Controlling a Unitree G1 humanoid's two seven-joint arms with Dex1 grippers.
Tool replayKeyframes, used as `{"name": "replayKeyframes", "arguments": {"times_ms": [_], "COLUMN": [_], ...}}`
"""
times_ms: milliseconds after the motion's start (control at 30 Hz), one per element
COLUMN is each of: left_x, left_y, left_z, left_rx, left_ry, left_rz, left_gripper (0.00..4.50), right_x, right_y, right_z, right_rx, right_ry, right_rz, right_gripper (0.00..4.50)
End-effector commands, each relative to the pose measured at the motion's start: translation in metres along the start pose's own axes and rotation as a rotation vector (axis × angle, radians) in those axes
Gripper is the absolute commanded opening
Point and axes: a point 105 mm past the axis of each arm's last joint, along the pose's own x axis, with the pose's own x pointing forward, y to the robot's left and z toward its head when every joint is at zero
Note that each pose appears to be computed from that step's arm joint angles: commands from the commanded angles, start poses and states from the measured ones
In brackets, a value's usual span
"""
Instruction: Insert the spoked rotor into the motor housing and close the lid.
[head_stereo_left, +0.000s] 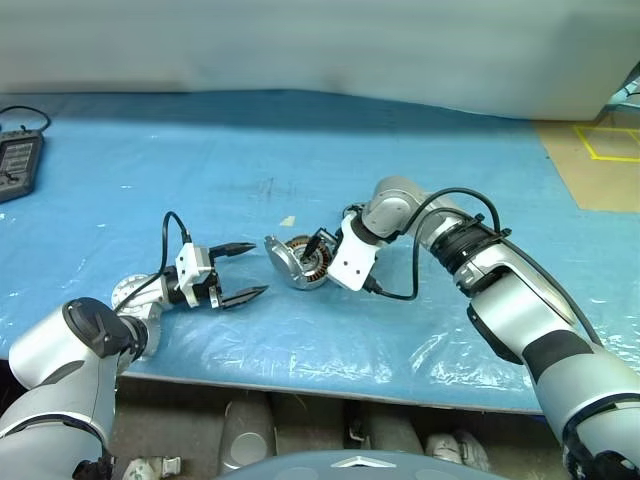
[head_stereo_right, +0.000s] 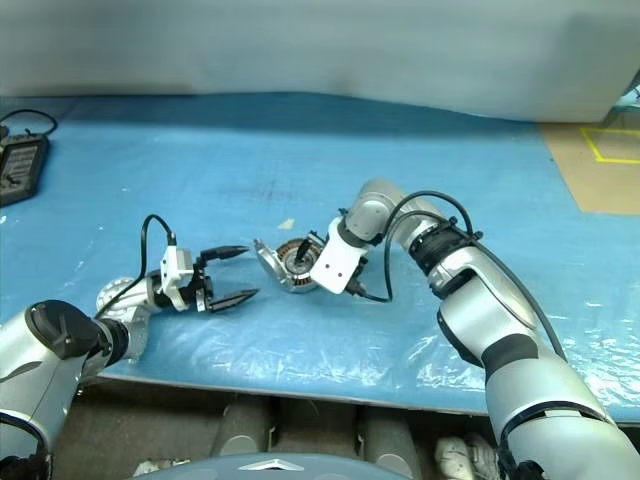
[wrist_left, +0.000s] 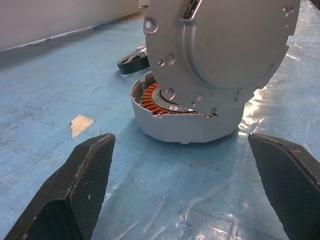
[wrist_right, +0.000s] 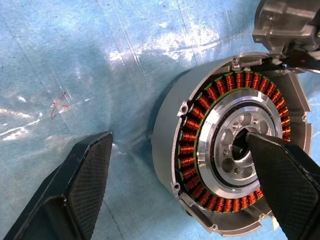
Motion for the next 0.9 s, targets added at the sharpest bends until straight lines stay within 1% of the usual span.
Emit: {"name": "replayKeyframes", "arguments": {"times_ms": [33, 100, 433, 600, 900], "left_x": [-0.001, -0.001, 0.001, 0.002, 0.005], "left_y": [-0.001, -0.002, -0.002, -0.003, -0.006], "left_z": [0.0, -0.001, -0.001, -0.001, -0.003], "left_rx": [-0.007, -0.007, -0.01, -0.011, -0.019], "left_ry": [-0.004, -0.003, -0.007, -0.01, -0.015], "left_rz": [0.011, 0.011, 0.011, 0.011, 0.013], "left_gripper": [4.5, 4.5, 4.5, 4.5, 4.5], "right_x": [0.008, 0.008, 0.003, 0.001, -0.013], "right_y": [0.011, 0.014, 0.009, 0.009, -0.011], "right_z": [-0.006, -0.009, -0.004, -0.007, -0.004], "right_rx": [0.033, 0.04, 0.023, 0.041, 0.051], "right_ry": [0.024, 0.032, 0.014, 0.029, 0.025], "right_rz": [0.044, 0.054, 0.037, 0.046, 0.006], "right_gripper": [4.47, 4.47, 4.47, 4.47, 4.47]}}
